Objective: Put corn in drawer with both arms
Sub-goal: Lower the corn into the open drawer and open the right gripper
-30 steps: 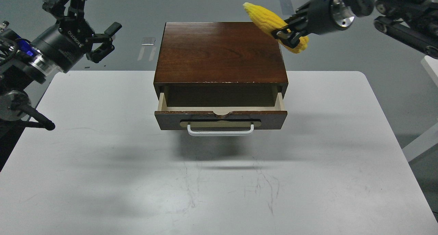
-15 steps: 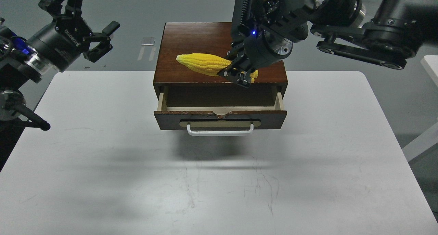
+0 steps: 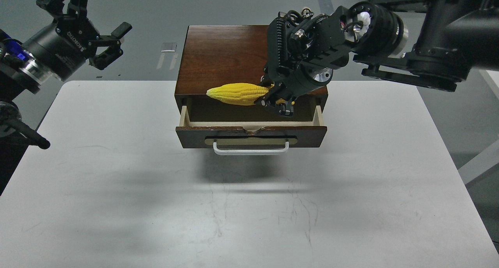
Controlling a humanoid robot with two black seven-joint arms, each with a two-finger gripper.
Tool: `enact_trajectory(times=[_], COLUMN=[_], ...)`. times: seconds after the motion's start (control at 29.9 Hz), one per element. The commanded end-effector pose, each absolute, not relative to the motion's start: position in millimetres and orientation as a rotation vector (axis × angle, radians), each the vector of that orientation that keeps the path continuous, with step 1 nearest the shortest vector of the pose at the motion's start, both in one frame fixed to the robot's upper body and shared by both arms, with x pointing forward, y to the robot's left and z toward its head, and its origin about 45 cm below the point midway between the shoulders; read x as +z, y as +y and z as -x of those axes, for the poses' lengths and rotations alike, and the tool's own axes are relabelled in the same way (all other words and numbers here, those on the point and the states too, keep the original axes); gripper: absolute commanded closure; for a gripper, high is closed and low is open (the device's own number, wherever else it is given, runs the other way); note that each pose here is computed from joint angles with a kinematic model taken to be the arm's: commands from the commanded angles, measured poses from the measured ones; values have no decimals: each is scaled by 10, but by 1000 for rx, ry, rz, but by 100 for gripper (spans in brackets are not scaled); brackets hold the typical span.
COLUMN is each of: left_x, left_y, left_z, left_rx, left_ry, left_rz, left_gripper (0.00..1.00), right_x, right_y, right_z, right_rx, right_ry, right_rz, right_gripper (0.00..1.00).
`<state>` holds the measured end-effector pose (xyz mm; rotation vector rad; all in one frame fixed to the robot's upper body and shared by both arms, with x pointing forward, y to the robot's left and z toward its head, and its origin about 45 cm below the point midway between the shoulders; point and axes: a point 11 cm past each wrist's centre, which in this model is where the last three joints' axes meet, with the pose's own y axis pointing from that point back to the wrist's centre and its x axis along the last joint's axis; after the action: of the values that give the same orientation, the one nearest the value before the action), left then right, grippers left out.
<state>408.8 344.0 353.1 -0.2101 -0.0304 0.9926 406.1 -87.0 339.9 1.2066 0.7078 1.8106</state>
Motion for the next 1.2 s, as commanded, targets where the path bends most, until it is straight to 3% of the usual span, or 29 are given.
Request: enact_trajectory(times=[0.0, 0.27, 0.73, 1.17], left_x=[3532, 3536, 3539, 3539], left_y=[3442, 3461, 3466, 3466], left_z=[-4088, -4081, -4079, -4079], left_rx=[994, 997, 996, 996], left_ry=[-31, -33, -33, -33], left_rz=[210, 206, 206, 206], left_gripper=[2, 2, 2, 2], right_x=[3329, 3215, 3166, 3176], right_y=[-903, -947, -971, -968], right_z=[-4053, -4034, -4029, -4028], right_rx=[1795, 1772, 1760, 1761], right_ry=[719, 735, 736, 732], right_rz=[-1215, -1232, -1246, -1249], right_gripper=[90, 79, 46, 37])
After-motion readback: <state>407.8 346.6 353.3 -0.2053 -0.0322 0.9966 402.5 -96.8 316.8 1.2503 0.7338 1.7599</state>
